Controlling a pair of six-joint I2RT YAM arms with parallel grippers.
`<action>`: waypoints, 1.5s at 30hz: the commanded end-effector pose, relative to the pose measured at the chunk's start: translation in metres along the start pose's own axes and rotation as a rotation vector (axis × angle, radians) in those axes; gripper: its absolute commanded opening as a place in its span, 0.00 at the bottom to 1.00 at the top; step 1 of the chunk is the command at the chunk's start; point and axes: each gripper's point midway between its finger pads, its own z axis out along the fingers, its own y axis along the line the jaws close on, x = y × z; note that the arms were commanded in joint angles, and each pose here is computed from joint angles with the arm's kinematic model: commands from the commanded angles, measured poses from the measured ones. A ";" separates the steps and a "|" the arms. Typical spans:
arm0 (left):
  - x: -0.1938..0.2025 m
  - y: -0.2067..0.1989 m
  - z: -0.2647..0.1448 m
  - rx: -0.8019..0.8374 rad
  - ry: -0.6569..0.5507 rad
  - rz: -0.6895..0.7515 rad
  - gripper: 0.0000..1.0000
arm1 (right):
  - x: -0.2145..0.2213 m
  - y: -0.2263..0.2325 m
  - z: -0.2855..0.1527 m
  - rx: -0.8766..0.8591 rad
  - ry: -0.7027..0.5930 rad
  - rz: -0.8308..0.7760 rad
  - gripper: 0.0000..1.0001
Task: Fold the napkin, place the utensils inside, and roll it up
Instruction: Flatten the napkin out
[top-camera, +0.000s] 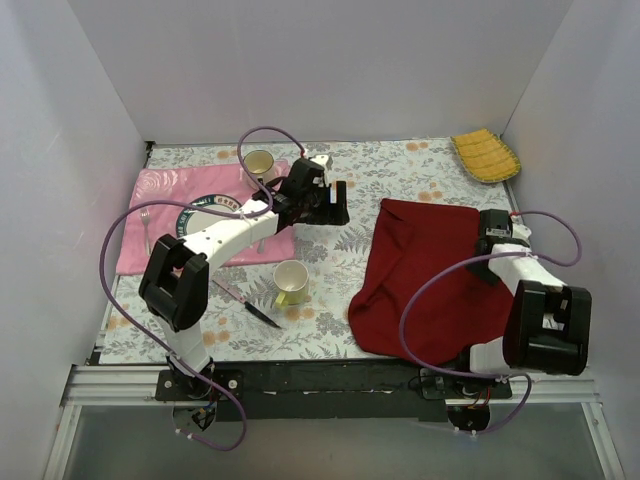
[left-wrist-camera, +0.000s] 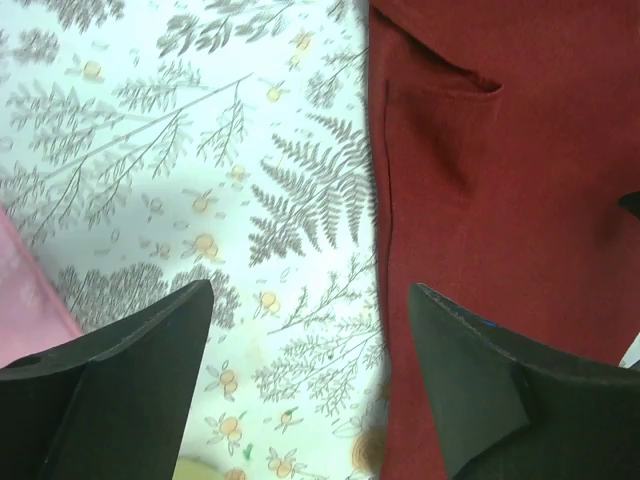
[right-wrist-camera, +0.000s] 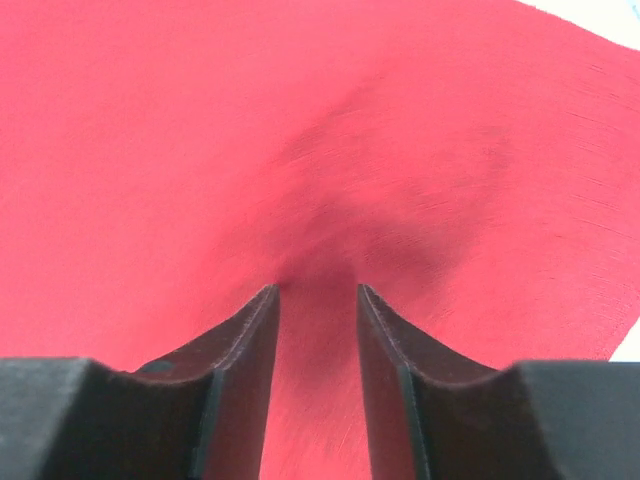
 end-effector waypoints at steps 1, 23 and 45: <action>-0.013 -0.020 0.007 0.074 0.017 0.039 0.74 | -0.028 0.045 -0.051 -0.190 -0.144 -0.217 0.48; 0.049 -0.062 0.092 -0.033 0.131 0.248 0.67 | 0.046 0.126 -0.084 -0.555 0.014 -0.461 0.58; 0.009 -0.110 0.163 0.129 -0.043 0.284 0.65 | 0.043 0.111 -0.062 -0.558 0.110 -0.353 0.57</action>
